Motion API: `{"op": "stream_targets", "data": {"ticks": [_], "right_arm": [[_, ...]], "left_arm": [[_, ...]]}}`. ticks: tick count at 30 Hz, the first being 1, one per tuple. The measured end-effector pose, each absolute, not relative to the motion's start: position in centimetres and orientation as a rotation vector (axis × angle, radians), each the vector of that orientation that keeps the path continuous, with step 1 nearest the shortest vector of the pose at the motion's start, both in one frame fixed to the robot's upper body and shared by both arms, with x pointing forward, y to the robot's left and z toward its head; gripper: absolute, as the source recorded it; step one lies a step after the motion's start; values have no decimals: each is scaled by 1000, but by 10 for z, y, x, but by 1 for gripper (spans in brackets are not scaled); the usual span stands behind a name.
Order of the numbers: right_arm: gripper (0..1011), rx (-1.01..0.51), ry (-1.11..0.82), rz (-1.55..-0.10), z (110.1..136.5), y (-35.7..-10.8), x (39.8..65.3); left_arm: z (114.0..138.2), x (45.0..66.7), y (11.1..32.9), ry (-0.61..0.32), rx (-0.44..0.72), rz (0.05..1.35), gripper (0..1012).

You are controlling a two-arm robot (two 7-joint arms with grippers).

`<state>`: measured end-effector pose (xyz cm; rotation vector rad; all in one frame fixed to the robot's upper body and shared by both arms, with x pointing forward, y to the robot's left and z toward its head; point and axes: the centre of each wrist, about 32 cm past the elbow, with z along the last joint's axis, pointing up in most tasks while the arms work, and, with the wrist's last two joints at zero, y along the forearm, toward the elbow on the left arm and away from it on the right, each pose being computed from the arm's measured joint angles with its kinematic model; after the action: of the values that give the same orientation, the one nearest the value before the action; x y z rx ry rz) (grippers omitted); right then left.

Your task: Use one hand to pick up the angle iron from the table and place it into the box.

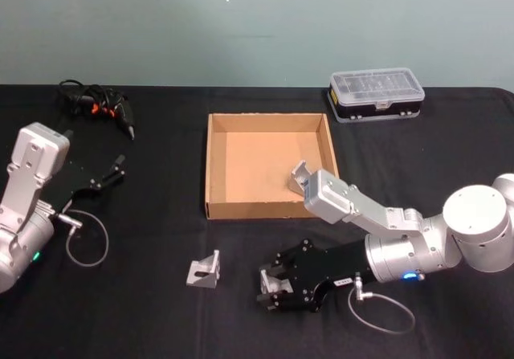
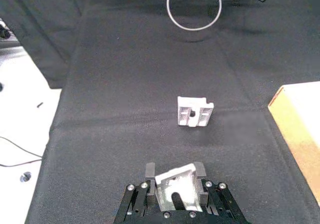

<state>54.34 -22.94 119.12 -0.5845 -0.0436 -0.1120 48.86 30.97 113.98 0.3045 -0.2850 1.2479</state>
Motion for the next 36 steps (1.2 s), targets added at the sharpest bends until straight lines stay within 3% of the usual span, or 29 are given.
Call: {"op": "stream_targets", "data": {"ticks": [19,36], "right_arm": [[449,-391,-145,-361,1218,-249,533],[449,-313,-154,-564,1219,-216,569]], "left_arm": [[1140,489,310,-285,304,1248,1000],[1140,489,310,-285,304,1248,1000]]}}
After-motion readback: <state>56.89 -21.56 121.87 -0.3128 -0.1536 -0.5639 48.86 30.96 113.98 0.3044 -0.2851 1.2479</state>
